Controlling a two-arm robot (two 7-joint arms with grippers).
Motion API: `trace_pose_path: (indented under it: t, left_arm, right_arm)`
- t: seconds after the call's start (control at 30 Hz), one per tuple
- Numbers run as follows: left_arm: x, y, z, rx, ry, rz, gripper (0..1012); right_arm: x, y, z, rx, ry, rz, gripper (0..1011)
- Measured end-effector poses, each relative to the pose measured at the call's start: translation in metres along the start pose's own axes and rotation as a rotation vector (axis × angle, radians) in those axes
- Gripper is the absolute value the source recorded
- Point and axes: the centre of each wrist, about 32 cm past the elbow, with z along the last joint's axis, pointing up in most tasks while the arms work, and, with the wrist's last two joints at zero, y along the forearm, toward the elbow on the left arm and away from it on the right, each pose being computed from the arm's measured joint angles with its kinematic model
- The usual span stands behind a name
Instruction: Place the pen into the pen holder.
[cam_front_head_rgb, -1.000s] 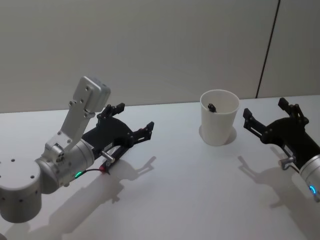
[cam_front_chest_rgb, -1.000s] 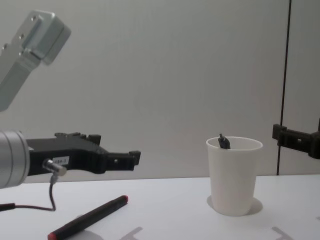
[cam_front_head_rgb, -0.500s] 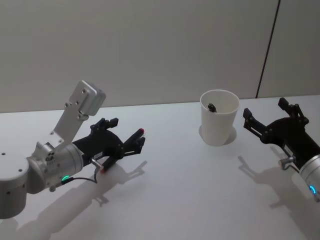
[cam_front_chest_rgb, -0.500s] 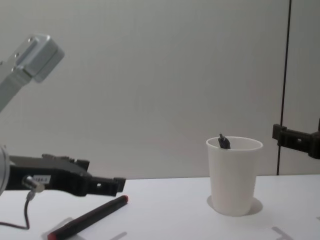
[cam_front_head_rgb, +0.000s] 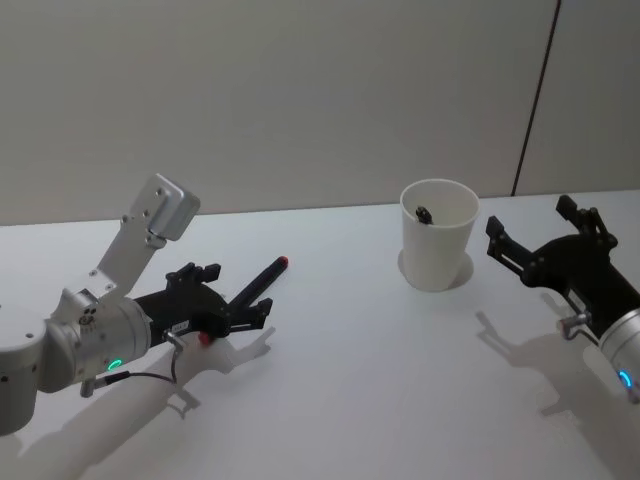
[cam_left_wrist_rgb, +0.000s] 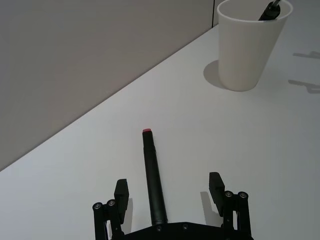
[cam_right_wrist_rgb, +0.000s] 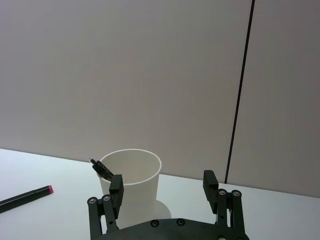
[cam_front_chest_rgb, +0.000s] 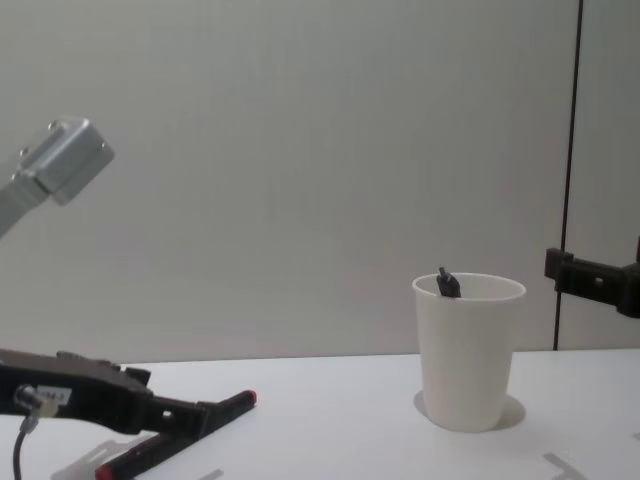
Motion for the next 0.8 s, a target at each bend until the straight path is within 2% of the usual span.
trace_pose_path:
  t: [0.37,0.8]
  left_arm:
    - [0.0052,-0.0013,-0.0053,0.049,0.029,0.004,1001]
    - [0.0066,-0.0045,-0.0098,0.092,0.044,0.0,1001]
  right_arm:
    - [0.0,0.0,0.0,0.0,0.0,0.0,1001]
    - [0.0,0.0,0.0,0.0,0.0,0.0,1001]
